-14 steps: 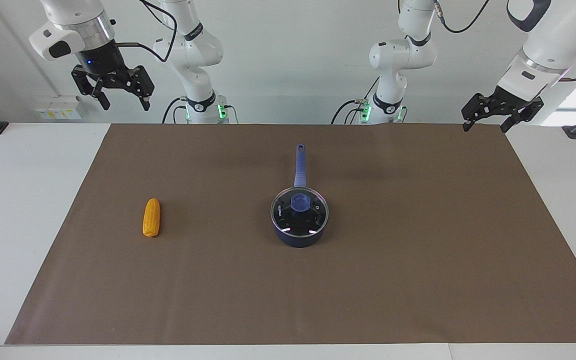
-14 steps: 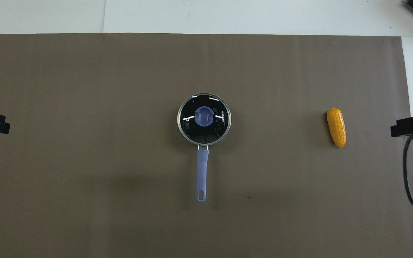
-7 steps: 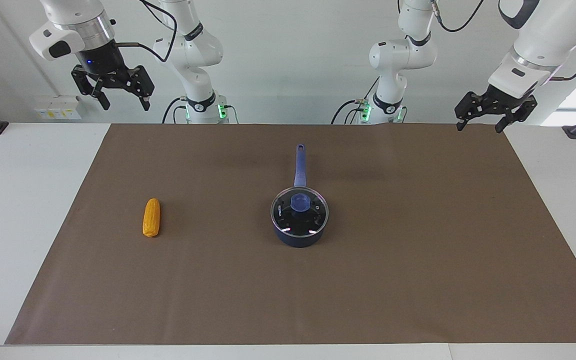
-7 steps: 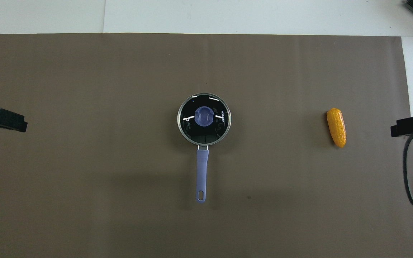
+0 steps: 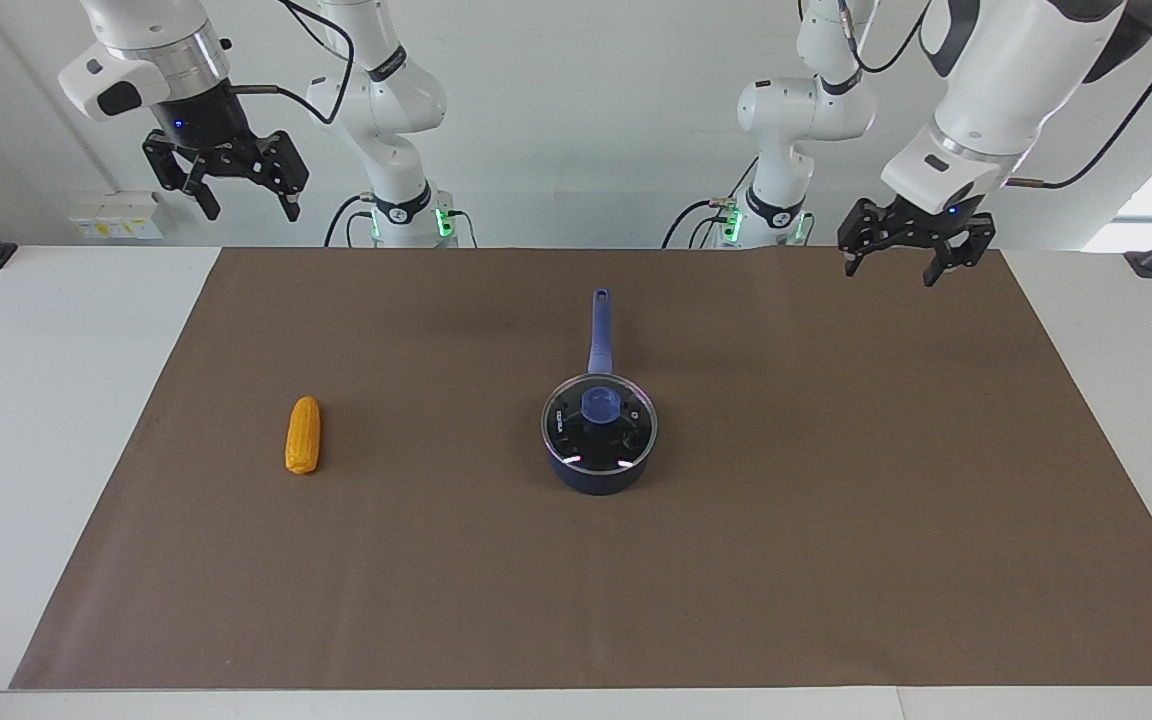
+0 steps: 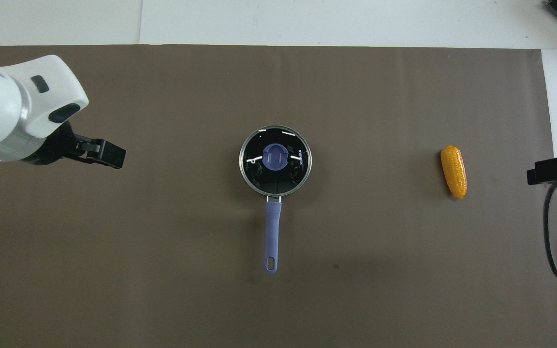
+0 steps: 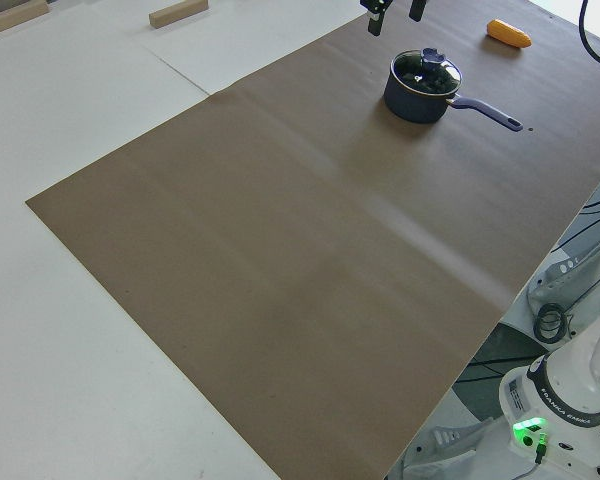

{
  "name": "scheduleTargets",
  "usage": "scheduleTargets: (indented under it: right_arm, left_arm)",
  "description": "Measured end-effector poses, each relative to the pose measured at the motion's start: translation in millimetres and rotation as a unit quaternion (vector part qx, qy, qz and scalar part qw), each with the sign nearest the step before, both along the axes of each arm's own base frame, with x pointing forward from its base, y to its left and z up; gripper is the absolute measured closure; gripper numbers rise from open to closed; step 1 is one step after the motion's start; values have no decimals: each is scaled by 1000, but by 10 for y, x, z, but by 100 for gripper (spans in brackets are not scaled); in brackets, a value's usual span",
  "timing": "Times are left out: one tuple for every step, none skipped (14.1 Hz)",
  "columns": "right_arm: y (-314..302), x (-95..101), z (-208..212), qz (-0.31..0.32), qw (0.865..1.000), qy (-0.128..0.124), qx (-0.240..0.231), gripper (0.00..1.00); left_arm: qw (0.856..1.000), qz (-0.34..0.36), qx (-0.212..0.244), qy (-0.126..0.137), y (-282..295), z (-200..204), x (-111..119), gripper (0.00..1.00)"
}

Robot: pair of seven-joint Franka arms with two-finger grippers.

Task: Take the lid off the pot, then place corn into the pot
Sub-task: 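Reach the left gripper to the lid knob while the right gripper reaches the corn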

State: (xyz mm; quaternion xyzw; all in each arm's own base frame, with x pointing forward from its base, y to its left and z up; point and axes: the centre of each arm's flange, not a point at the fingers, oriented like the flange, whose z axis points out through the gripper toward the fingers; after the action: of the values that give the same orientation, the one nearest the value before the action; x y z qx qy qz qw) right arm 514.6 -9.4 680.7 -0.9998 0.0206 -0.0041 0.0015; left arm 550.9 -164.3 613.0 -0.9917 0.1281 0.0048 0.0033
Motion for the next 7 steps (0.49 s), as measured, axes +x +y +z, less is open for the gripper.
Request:
scheduleTargets:
  right_arm:
    - [3,-5,-4,0,1000,2,0,0]
    - [17,-26,-17,2,1000,11,0,0]
    - [39,-42,-28,4,1000,18,0,0]
    - [67,-36,-47,6,1000,18,0,0]
    - [87,0,-114,8,1000,14,0,0]
    - [90,76,-252,8,1000,4,-1,0]
    - [93,153,-404,8,1000,-5,-1,0]
  left_arm:
    - [1000,-2,-1,-1,-146,-50,0,0]
    - [1000,3,-2,-5,-297,-103,4,0]
    - [1000,11,-4,-8,-445,-168,12,0]
    - [1000,17,-5,-8,-607,-254,13,0]
    - [1000,20,-5,-5,-806,-378,9,0]
    - [1000,24,-6,-6,-1033,-520,8,0]
    - [1000,28,-9,-8,-1211,-632,10,0]
